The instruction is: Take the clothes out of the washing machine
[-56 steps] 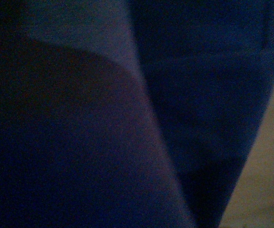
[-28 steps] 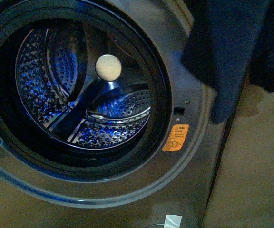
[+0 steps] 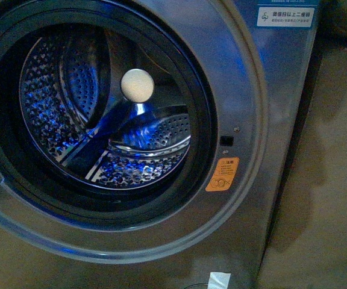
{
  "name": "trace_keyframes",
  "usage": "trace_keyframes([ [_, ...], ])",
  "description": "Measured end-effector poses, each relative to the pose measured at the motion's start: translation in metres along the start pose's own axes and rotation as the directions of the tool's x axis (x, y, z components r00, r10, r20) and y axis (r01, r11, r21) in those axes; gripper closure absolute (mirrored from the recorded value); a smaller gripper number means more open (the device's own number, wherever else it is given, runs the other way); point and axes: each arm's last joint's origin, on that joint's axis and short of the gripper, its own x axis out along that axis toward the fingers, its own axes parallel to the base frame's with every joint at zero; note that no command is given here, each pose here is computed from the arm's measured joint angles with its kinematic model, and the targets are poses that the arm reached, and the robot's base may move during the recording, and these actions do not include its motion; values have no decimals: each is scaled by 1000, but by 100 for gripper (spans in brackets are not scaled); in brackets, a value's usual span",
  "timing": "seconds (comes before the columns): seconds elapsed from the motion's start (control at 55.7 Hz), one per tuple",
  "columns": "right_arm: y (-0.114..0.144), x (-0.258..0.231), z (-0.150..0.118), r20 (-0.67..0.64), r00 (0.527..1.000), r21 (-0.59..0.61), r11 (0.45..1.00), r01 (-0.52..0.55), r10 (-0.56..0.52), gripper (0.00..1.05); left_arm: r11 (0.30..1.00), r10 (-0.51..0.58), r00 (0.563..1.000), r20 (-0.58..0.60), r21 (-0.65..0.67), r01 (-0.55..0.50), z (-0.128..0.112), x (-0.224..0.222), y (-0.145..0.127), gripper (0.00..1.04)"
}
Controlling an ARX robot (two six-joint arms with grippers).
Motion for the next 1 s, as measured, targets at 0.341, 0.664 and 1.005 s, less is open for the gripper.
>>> trace_keyframes([
  [0.341, -21, 0, 88, 313, 732, 214, 706, -675, 605, 7, 1000, 5, 1000, -9, -2, -5, -3, 2, 0, 98],
  [0.664, -33, 8, 180, 434, 657, -31, 739, -673, 616, 7, 1000, 5, 1000, -8, -3, -5, -3, 2, 0, 98],
  [1.005, -44, 86, 235, 410, 659, -188, 765, -616, 631, 7, 1000, 4, 1000, -8, -3, -4, -3, 2, 0, 98],
])
